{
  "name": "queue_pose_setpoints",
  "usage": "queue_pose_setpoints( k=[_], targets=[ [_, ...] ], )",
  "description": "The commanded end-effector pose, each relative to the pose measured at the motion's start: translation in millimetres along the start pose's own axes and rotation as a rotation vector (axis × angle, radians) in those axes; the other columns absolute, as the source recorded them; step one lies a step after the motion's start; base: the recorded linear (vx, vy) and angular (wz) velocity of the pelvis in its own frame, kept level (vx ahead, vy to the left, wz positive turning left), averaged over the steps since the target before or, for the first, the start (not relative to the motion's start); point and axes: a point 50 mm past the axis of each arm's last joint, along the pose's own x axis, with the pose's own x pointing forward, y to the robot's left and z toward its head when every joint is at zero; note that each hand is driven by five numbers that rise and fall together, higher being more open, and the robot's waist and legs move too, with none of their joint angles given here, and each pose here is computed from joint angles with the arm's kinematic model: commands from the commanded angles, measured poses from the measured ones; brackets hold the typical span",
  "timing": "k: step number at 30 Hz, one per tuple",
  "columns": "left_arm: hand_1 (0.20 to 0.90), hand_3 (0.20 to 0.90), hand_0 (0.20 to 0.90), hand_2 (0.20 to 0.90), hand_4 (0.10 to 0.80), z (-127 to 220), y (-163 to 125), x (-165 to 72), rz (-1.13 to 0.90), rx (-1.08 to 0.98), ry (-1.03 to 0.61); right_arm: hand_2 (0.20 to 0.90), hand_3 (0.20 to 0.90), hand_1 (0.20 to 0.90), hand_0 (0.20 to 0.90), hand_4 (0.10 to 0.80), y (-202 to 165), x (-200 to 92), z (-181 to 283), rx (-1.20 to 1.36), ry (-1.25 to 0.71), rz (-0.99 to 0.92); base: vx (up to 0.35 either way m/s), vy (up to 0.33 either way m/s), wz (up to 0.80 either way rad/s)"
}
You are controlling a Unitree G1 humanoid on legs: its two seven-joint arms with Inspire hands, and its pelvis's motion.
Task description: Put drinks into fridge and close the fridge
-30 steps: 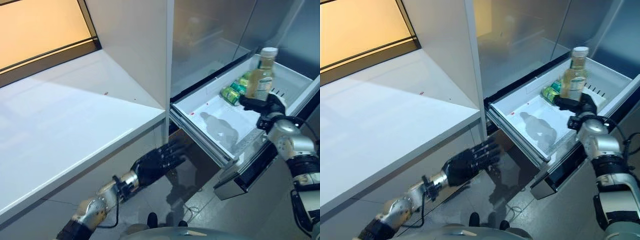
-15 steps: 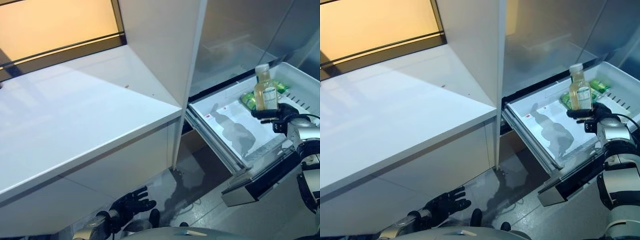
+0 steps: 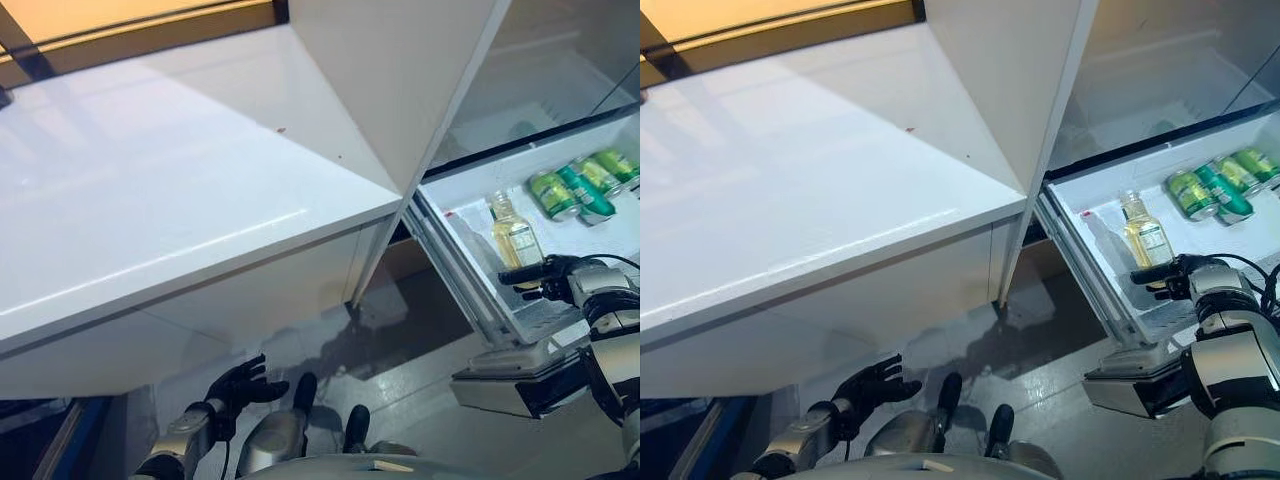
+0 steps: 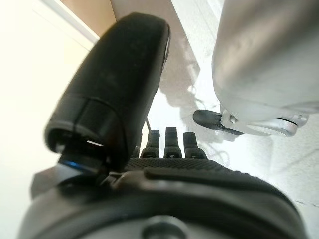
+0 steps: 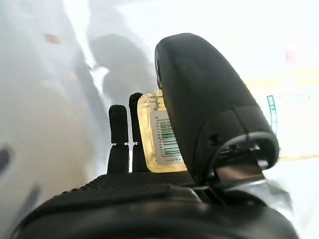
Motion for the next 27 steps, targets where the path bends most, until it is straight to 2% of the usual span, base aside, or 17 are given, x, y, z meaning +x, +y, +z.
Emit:
queue_pose_setpoints(
  k=[1,8,10,11,12,16,20,27],
  targets=[
    [0.900,0.900,0.900,0.900,0.800,16,3,2,-0.002,0.026,-0.067,0.300,0.200,0.300,0.300,0.100,-43,-30,59,-0.057,-0.149,-0.122,0.004,-0.007,0.08],
    [0.900,0.900,0.900,0.900,0.800,20,4,2,-0.009,0.054,-0.067,0.300,0.200,0.300,0.300,0.100,-31,-26,58,-0.125,-0.133,-0.073,0.011,-0.001,0.03],
    [0.900,0.900,0.900,0.900,0.800,19,4,2,-0.005,0.068,-0.062,0.467,0.395,0.467,0.467,0.295,-27,-25,58,-0.147,-0.137,-0.064,0.035,-0.013,0.07],
    [0.900,0.900,0.900,0.900,0.800,19,5,2,0.000,0.070,-0.060,0.592,0.540,0.592,0.592,0.440,-27,-26,61,-0.168,-0.143,-0.069,0.030,-0.009,0.11],
    [0.900,0.900,0.900,0.900,0.800,19,5,2,0.001,0.069,-0.060,0.900,0.900,0.900,0.900,0.800,-27,-26,61,-0.173,-0.145,-0.068,0.040,-0.013,0.12],
    [0.900,0.900,0.900,0.900,0.800,20,8,1,0.012,0.073,-0.053,0.900,0.900,0.900,0.900,0.800,-26,-29,70,-0.234,-0.174,-0.078,0.022,-0.004,0.06],
    [0.900,0.900,0.900,0.900,0.800,15,13,-1,0.044,0.127,-0.033,0.900,0.900,0.900,0.900,0.800,-31,-39,85,-0.424,-0.192,-0.138,0.003,0.001,0.01],
    [0.900,0.900,0.900,0.900,0.800,0,27,-7,0.089,0.226,0.061,0.900,0.900,0.900,0.900,0.800,-52,-59,104,-0.418,-0.226,-0.163,0.018,0.009,0.00]
  ],
)
